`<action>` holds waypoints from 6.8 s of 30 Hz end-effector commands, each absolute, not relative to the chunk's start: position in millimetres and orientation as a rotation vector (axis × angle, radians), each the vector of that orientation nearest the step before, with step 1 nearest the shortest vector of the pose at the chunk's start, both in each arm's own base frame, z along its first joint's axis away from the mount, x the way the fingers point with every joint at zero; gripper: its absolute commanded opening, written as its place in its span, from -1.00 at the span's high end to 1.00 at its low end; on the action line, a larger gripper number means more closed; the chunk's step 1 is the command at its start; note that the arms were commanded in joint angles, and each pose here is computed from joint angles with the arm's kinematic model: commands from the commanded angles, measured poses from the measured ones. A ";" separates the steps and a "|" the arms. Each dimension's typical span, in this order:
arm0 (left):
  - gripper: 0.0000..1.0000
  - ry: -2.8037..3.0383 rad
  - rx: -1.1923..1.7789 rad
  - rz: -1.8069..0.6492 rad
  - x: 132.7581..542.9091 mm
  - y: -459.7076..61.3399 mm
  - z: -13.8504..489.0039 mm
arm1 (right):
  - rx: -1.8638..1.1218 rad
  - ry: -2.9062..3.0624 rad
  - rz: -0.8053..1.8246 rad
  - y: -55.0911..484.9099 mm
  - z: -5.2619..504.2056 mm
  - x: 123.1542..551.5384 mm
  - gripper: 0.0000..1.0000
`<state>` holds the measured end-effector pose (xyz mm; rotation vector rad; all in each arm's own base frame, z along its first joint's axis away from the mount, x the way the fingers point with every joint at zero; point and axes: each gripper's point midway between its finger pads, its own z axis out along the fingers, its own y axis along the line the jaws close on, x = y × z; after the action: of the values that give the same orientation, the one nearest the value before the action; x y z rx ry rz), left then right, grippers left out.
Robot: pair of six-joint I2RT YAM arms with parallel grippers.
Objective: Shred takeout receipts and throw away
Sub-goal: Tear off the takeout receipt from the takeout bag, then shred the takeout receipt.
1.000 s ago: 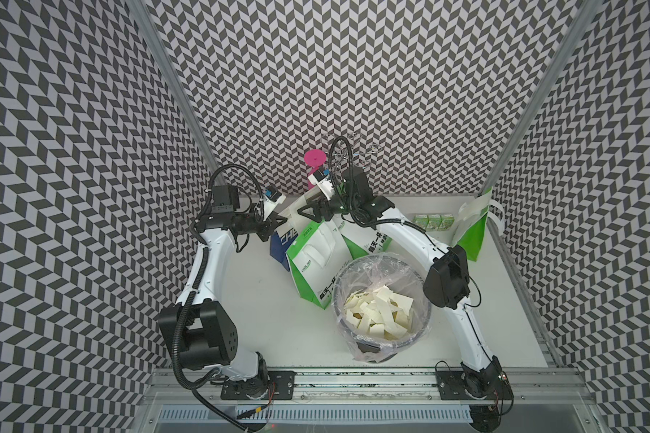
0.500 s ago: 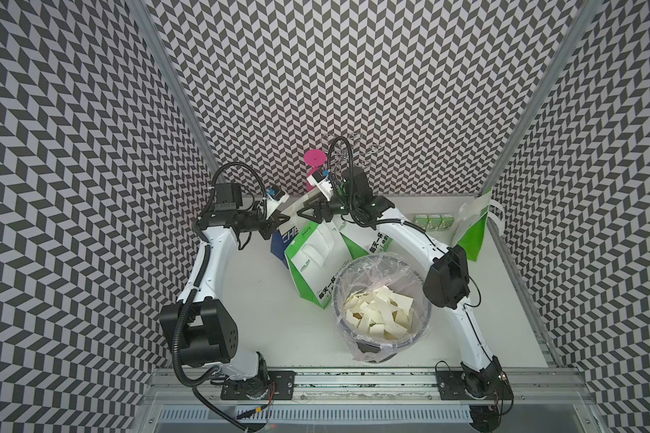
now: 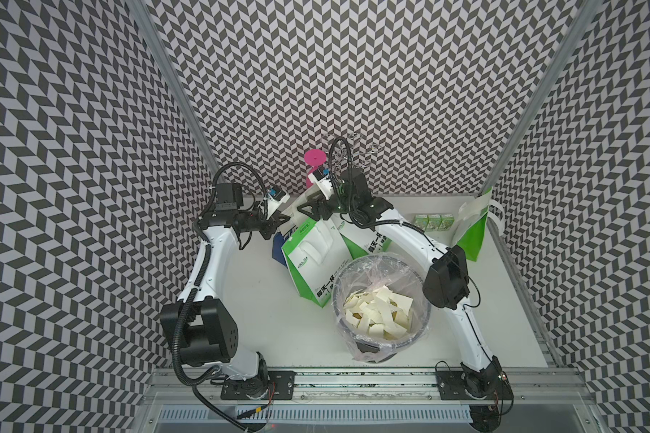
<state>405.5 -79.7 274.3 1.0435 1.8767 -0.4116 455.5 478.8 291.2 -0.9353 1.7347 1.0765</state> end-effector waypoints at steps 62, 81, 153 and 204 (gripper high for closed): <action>1.00 2.045 0.868 -0.224 419.5 -48.0 270.5 | -1.036 1.301 1.236 454.2 391.7 400.9 1.00; 0.10 1.959 0.893 -0.242 410.4 -57.3 293.4 | -0.959 1.229 1.168 438.5 413.7 396.5 0.77; 0.64 1.287 1.176 -0.877 235.8 -287.1 500.7 | -0.915 1.152 1.048 305.7 484.7 241.7 0.81; 1.00 1.277 1.359 -0.937 203.9 -284.5 489.3 | -1.395 0.895 1.140 300.2 482.8 201.9 0.28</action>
<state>208.0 -284.4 485.5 1.3404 1.2917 -0.9366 209.3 300.6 469.0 -1.3861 0.9610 1.1519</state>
